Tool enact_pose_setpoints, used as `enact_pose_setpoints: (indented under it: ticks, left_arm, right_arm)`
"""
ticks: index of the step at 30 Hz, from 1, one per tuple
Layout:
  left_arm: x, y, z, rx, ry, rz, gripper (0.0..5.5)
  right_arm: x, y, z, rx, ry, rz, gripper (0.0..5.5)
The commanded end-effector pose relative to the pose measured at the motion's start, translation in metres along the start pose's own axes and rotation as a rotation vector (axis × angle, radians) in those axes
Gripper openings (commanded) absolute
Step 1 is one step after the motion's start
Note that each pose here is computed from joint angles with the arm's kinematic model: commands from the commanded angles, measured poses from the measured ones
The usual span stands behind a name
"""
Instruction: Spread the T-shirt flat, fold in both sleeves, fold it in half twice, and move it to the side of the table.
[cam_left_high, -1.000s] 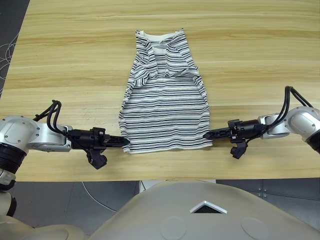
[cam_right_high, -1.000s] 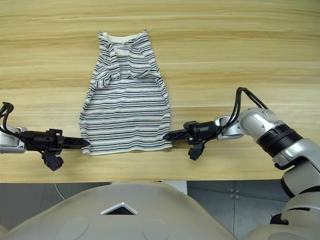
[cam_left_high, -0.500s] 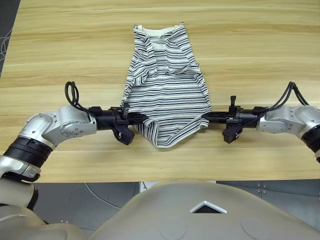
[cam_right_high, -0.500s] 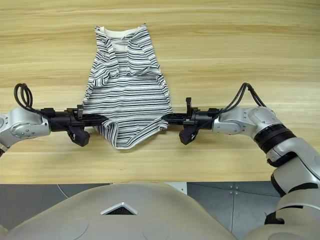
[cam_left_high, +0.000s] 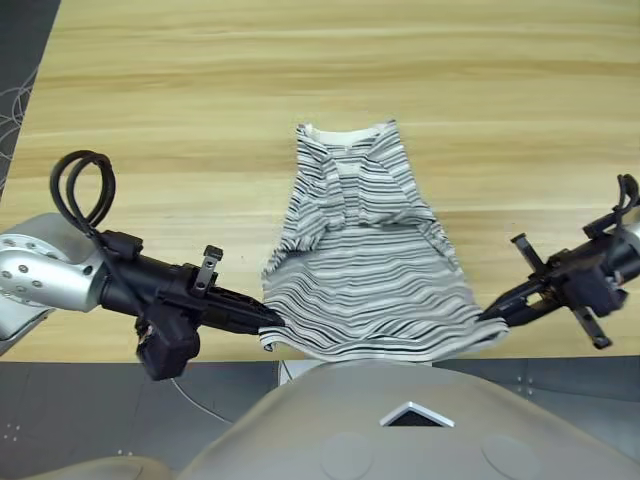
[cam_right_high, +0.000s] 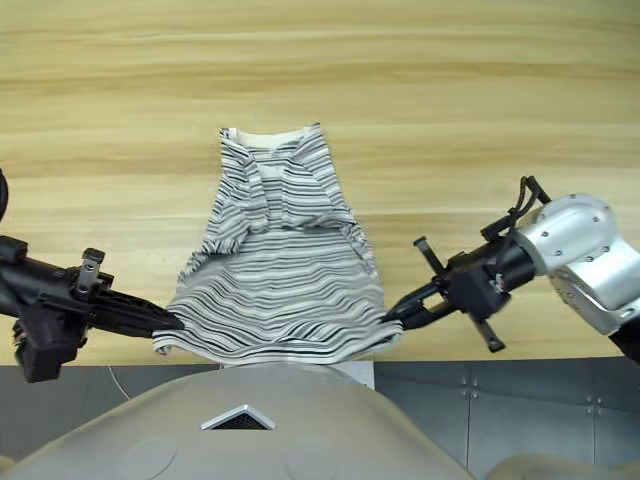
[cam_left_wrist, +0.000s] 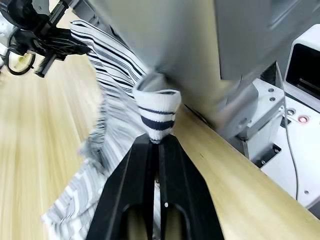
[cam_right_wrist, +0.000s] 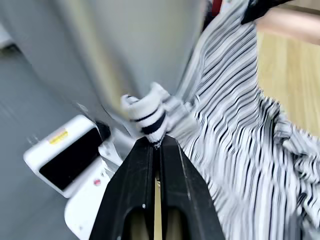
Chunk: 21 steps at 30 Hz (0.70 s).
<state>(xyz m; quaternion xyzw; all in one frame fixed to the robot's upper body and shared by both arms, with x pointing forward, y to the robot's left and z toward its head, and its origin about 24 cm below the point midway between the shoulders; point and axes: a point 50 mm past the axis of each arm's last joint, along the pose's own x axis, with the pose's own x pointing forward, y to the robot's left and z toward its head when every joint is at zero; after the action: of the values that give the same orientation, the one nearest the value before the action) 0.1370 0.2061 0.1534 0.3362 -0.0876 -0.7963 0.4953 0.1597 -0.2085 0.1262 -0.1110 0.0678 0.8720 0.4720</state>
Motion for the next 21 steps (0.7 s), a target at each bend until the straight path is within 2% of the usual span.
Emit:
enact_pose_setpoints:
  ticks: [1,4,8,11,21]
  left_arm:
    - [-0.005,-0.004,0.008,0.031,-0.007,-0.029,0.14]
    - [-0.008,-0.004,-0.007,0.025,0.097,-0.016,0.14]
    - [-0.013,0.012,-0.039,0.014,0.266,0.121,0.14]
    - [-0.014,0.027,-0.054,0.005,0.300,0.224,0.14]
    - [-0.029,0.055,-0.079,-0.107,0.349,0.452,0.14]
  right_arm:
    - [-0.003,0.008,0.015,0.021,0.008,0.032,0.10]
    - [-0.004,-0.006,0.009,-0.035,0.065,-0.057,0.10]
    - [-0.011,-0.049,-0.008,-0.120,0.145,-0.354,0.10]
    - [-0.016,-0.072,-0.023,-0.140,0.185,-0.509,0.10]
    - [-0.039,-0.089,-0.057,-0.054,0.167,-0.667,0.10]
